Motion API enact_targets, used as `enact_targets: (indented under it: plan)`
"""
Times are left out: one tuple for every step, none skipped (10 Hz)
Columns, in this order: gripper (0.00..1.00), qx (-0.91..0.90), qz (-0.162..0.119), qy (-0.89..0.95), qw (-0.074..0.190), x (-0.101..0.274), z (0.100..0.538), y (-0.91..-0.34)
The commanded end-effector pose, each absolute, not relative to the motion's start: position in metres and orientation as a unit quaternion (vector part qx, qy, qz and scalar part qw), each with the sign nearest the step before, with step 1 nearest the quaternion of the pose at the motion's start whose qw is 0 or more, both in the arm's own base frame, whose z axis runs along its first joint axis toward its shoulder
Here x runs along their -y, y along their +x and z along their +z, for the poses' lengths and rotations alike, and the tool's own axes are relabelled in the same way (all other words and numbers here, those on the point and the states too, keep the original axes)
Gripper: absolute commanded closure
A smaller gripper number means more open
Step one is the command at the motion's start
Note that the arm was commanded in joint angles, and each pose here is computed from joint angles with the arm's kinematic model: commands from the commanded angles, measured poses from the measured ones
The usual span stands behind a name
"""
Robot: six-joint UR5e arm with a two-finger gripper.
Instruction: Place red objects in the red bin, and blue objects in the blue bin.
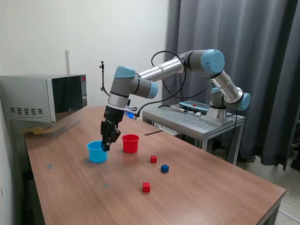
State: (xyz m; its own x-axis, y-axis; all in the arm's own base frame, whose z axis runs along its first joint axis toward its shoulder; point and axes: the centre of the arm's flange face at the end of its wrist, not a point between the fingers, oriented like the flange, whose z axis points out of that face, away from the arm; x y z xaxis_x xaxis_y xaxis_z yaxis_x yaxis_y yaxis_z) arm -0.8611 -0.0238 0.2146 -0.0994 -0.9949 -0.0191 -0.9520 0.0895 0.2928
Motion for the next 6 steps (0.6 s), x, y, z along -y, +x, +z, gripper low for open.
enact_targets:
  plan:
    - [1.00, 0.747, -0.138, 0.647, 0.072, -0.013, 0.224, -0.858]
    - [1.00, 0.752, -0.135, 0.641, 0.068, -0.026, 0.222, -0.855]
    - [1.00, 0.758, -0.130, 0.636, 0.062, -0.040, 0.215, -0.851]
    - [1.00, 0.764, -0.128, 0.630, 0.057, -0.053, 0.214, -0.847]
    - [1.00, 0.767, -0.125, 0.627, 0.054, -0.060, 0.211, -0.843]
    - [1.00, 0.771, -0.124, 0.622, 0.054, -0.066, 0.211, -0.842]
